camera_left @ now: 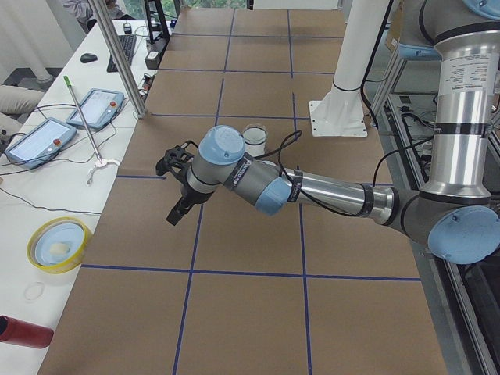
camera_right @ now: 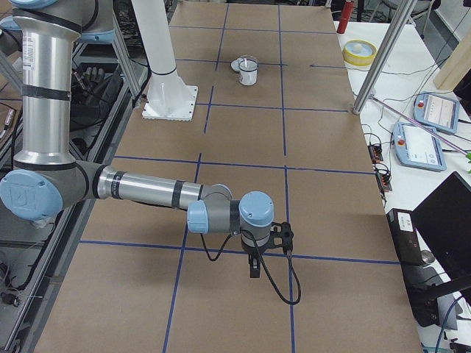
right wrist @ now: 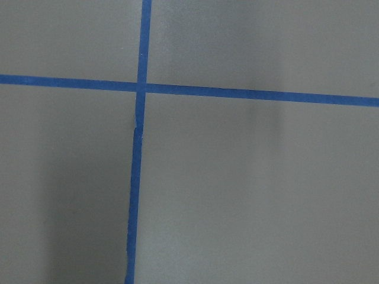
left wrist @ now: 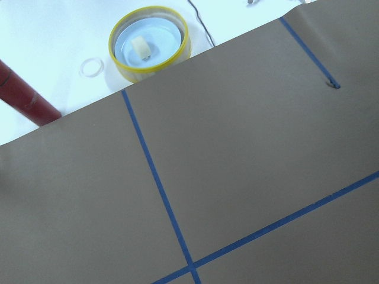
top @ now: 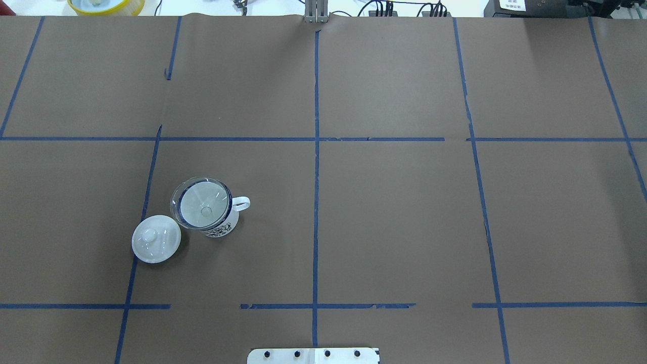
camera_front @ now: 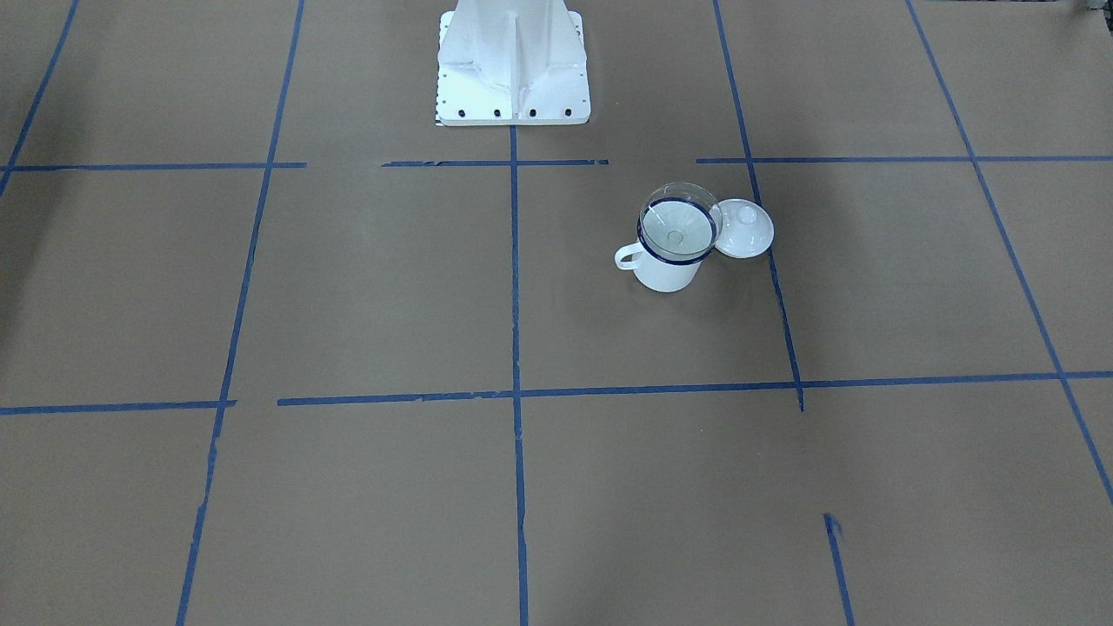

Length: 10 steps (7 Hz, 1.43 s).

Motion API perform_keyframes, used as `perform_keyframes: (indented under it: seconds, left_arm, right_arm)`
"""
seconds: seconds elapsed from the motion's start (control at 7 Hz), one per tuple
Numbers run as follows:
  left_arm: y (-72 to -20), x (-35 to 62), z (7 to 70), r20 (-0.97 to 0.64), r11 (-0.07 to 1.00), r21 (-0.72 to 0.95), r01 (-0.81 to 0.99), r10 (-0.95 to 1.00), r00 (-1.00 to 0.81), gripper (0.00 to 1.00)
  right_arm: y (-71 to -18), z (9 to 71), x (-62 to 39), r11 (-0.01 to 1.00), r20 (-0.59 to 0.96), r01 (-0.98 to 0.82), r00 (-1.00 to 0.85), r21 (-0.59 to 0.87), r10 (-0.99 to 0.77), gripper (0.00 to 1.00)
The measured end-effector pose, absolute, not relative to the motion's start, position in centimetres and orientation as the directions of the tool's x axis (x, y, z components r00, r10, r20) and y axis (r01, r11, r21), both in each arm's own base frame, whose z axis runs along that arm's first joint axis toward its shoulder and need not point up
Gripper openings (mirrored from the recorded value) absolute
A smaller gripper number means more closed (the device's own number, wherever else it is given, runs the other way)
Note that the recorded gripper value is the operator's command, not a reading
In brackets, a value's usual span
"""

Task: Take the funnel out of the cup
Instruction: 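Reach the left gripper down to the glass funnel and grasp it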

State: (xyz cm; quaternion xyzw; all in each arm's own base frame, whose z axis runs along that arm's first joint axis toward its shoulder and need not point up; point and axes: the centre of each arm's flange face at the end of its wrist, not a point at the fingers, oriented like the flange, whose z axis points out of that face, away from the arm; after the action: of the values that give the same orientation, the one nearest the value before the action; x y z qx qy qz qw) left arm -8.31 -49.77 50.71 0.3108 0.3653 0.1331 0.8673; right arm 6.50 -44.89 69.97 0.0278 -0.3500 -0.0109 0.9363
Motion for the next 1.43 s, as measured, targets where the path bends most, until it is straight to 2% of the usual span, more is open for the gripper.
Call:
perform_keyframes:
  seconds: [0.29, 0.86, 1.14, 1.43]
  left_arm:
    - [-50.1, -0.7, 48.4, -0.665, 0.830, 0.557, 0.010, 0.439, 0.604, 1.00]
    - [-47.1, 22.4, 34.3, -0.825, 0.948, 0.270, 0.168, 0.138, 0.548, 1.00]
    - [-45.8, 34.4, 25.5, -0.811, 0.977, 0.126, 0.173, 0.001, 0.585, 0.97]
    - [-42.7, 42.7, 22.2, -0.771, 0.986, 0.039, 0.165, -0.076, 0.633, 0.75]
  right_arm:
    - [-44.9, 70.0, 6.5, 0.998, 0.655, 0.001, 0.755, 0.060, -0.040, 1.00]
    - [-44.9, 70.0, 6.5, 0.998, 0.655, 0.001, 0.755, 0.060, -0.040, 1.00]
    - [-44.9, 70.0, 6.5, 0.998, 0.655, 0.001, 0.755, 0.060, -0.040, 1.00]
    - [-44.9, 70.0, 6.5, 0.998, 0.655, 0.001, 0.755, 0.060, -0.040, 1.00]
